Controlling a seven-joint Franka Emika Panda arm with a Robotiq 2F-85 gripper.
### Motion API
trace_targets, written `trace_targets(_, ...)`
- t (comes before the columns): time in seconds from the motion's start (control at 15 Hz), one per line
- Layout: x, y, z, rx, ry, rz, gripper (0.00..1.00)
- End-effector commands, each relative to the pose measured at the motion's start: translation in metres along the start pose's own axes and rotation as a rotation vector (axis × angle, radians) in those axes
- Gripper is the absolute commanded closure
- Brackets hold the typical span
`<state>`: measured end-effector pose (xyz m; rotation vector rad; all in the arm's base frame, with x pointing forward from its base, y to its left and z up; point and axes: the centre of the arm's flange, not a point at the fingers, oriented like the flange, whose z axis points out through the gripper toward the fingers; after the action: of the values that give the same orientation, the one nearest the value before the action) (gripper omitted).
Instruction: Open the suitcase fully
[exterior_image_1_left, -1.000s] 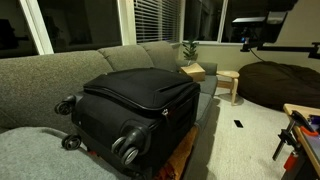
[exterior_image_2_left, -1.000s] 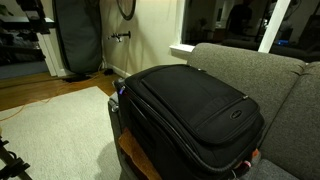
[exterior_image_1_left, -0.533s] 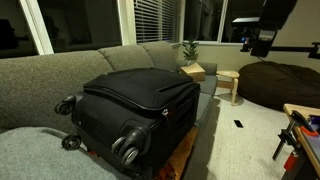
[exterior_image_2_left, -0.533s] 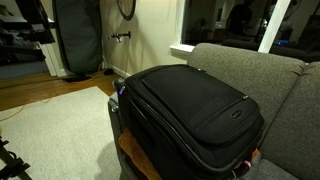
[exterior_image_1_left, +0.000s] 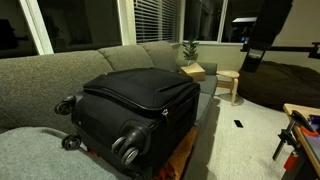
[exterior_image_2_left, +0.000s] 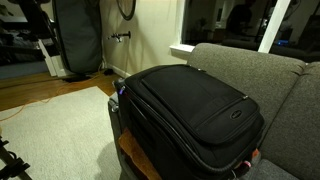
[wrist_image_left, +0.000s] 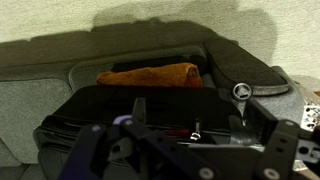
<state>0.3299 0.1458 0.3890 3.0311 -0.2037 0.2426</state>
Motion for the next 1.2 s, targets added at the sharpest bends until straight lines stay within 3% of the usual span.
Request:
trace_targets(0.0,-0.003,-0.010,0.022,0.003,0.029,-0.001,0.00)
trace_targets(1.13,0.006,-0.023,0.046,0.023,-0.010,-0.045,0.00)
